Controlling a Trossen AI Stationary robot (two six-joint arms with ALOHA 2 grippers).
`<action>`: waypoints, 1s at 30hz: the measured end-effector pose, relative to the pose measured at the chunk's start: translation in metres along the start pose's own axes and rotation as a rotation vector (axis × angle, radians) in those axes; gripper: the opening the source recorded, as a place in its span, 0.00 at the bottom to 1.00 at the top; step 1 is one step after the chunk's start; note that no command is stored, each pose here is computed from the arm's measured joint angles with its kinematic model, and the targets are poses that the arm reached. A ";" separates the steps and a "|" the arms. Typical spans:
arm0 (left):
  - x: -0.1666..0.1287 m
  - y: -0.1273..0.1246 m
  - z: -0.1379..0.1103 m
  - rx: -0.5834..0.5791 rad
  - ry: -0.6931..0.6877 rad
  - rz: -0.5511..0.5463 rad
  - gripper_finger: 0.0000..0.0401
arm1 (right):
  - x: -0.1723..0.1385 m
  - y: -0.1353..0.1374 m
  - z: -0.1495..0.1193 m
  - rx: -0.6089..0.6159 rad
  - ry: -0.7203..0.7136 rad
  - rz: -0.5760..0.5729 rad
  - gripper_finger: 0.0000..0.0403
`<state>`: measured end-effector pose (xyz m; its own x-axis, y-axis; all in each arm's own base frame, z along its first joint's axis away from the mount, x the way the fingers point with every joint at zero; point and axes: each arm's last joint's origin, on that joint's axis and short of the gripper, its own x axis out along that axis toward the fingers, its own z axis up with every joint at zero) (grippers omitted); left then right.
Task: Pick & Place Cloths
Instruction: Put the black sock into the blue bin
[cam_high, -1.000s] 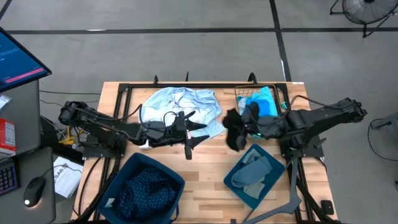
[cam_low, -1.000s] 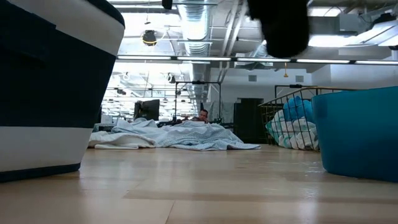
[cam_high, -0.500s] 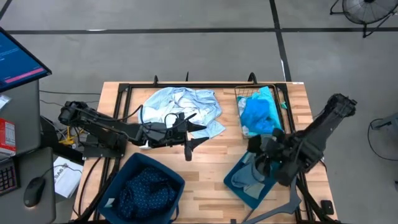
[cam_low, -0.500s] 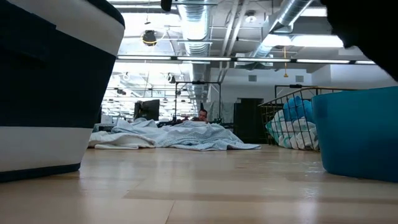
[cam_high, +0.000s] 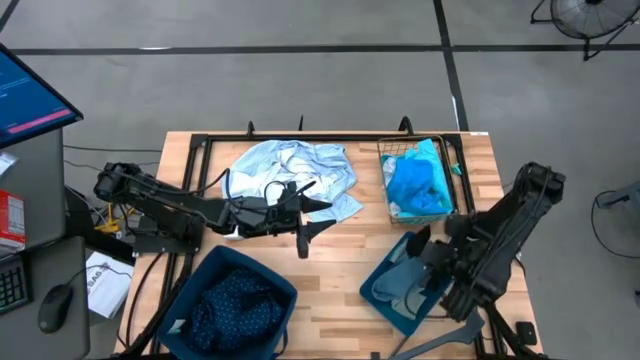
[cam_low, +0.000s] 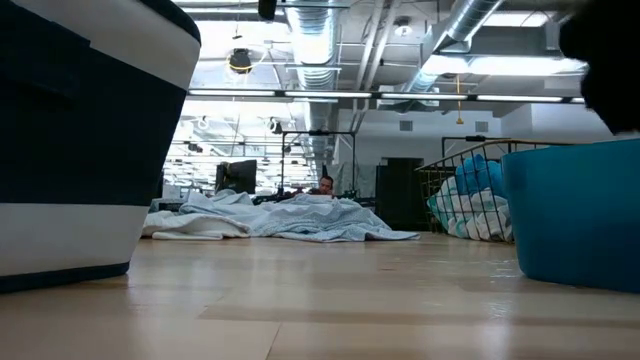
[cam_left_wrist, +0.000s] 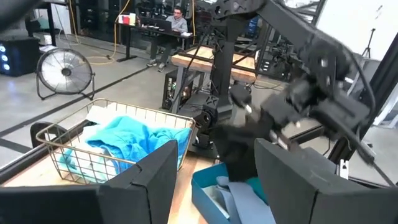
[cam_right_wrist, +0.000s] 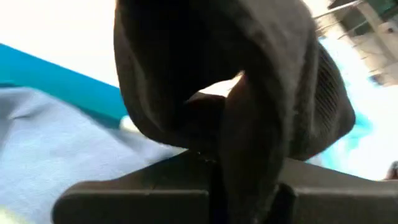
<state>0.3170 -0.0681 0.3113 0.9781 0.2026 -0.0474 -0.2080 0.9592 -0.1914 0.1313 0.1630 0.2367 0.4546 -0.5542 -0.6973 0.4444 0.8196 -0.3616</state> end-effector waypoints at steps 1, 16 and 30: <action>0.000 0.000 0.000 -0.002 0.000 0.000 0.49 | 0.004 0.006 -0.005 0.011 -0.003 0.011 0.00; 0.000 0.000 0.000 -0.010 -0.001 -0.001 0.49 | 0.021 0.069 -0.042 0.016 -0.043 0.174 0.04; 0.000 0.001 0.000 -0.010 -0.002 0.003 0.49 | 0.011 0.073 -0.039 -0.011 0.009 0.308 0.39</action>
<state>0.3172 -0.0672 0.3114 0.9775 0.2056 -0.0464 -0.2107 0.9566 -0.2013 0.1392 0.2225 0.1785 0.5600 -0.2781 -0.7804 0.2780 0.9504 -0.1392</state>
